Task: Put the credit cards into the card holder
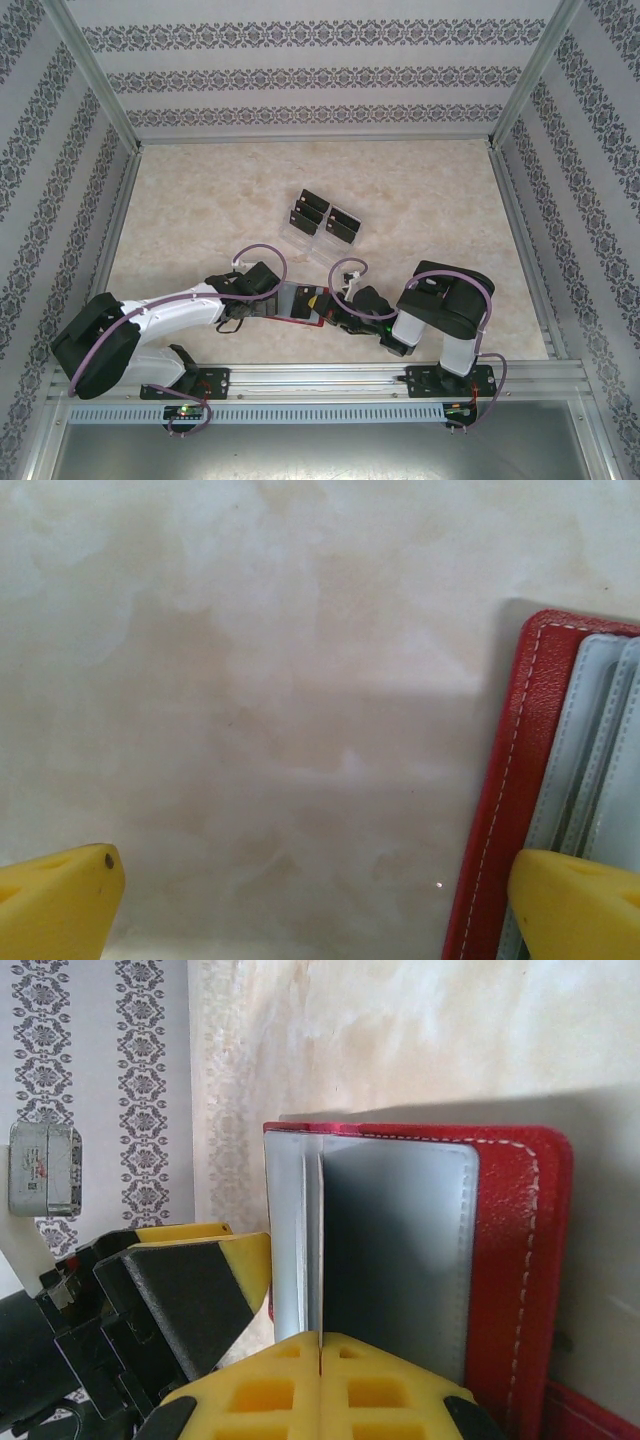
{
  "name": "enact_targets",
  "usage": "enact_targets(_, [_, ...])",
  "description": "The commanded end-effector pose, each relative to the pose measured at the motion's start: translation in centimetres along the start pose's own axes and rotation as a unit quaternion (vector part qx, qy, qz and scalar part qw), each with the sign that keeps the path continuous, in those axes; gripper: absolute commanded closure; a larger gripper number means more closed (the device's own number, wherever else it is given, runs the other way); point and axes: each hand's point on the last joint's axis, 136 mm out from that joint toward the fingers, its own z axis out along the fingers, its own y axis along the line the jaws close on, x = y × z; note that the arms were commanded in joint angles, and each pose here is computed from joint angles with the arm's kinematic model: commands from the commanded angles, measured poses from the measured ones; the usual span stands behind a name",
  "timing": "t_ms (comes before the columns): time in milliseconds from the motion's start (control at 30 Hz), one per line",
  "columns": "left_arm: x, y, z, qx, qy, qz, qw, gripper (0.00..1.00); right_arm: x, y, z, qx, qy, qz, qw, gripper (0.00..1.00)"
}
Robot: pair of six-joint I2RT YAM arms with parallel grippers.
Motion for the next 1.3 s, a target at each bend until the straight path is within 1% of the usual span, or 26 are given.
enact_targets(0, [2.3,1.8,0.7,-0.034,0.029,0.018,0.999,0.00,-0.5,2.3,-0.1,-0.040,-0.004,-0.014,0.999,1.00])
enact_targets(700, [2.4,1.8,0.7,-0.033,0.029,0.018,0.999,0.00,-0.5,2.9,0.3,-0.049,0.001,-0.018,0.999,1.00])
enact_targets(933, [2.5,1.9,0.8,-0.034,0.030,0.016,0.999,0.00,-0.5,3.2,-0.3,-0.053,-0.001,-0.021,0.998,1.00])
enact_targets(1267, [2.6,2.0,0.7,-0.036,0.030,0.015,0.999,0.00,-0.2,2.9,1.0,-0.049,0.010,-0.018,0.999,1.00])
